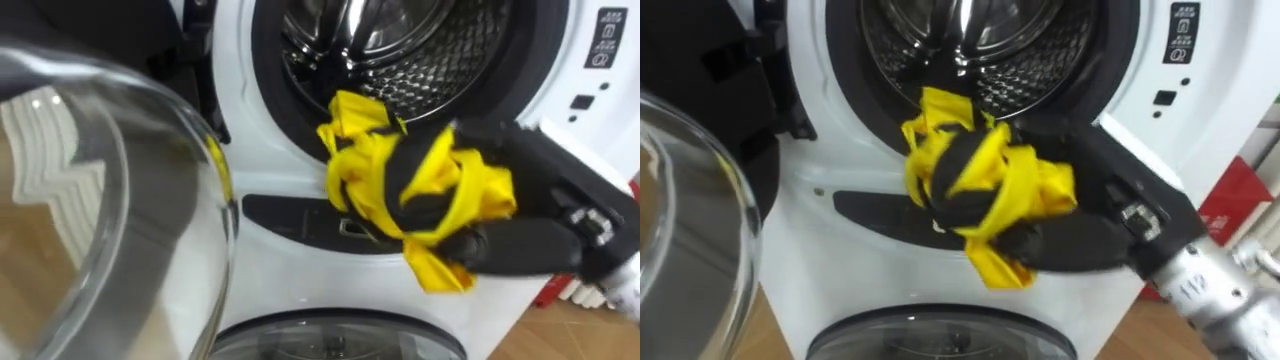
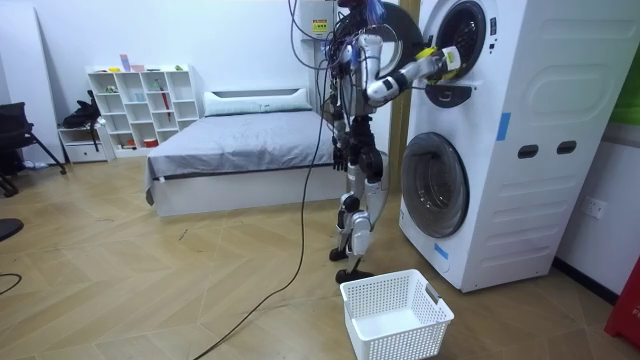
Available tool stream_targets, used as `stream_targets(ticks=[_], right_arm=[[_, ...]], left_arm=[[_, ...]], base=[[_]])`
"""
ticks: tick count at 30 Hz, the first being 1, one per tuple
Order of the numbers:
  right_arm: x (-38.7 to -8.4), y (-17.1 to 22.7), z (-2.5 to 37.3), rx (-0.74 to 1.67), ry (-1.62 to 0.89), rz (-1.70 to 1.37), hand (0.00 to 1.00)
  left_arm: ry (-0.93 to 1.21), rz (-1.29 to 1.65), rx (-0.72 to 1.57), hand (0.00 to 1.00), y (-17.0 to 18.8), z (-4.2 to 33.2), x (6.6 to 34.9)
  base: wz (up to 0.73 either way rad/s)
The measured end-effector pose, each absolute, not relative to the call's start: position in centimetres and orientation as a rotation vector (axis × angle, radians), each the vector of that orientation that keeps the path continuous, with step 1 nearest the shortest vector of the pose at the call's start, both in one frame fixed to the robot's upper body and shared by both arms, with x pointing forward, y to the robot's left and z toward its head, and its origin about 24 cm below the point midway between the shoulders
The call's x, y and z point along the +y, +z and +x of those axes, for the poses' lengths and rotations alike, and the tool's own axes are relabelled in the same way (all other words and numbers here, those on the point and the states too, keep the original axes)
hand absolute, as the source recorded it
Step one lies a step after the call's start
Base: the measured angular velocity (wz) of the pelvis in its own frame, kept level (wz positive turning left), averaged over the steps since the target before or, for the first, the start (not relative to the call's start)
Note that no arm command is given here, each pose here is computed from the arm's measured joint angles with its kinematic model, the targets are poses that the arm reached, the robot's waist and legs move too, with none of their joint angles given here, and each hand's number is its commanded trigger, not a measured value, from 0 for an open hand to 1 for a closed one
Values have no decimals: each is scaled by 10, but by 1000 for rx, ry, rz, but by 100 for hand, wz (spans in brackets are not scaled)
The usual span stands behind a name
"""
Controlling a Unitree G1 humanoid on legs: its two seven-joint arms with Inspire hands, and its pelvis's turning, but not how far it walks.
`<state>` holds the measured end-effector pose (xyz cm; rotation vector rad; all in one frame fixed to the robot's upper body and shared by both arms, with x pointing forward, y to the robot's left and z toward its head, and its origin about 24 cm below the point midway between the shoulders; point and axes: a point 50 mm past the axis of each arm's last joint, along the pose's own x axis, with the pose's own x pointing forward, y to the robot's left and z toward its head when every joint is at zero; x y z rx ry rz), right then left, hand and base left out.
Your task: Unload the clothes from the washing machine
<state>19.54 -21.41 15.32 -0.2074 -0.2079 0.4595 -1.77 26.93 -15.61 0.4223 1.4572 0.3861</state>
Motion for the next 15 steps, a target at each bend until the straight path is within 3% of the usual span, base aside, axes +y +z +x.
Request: stream_targets(ticks=[8, 15], right_arm=[[-228, 134, 187, -146, 420, -75, 100], [-248, 115, 172, -36, 363, -62, 100]], left_arm=[[382, 437, 1421, 0, -156, -1, 273], [390, 437, 1369, 0, -152, 19, 283]], base=[[-21], [-40]])
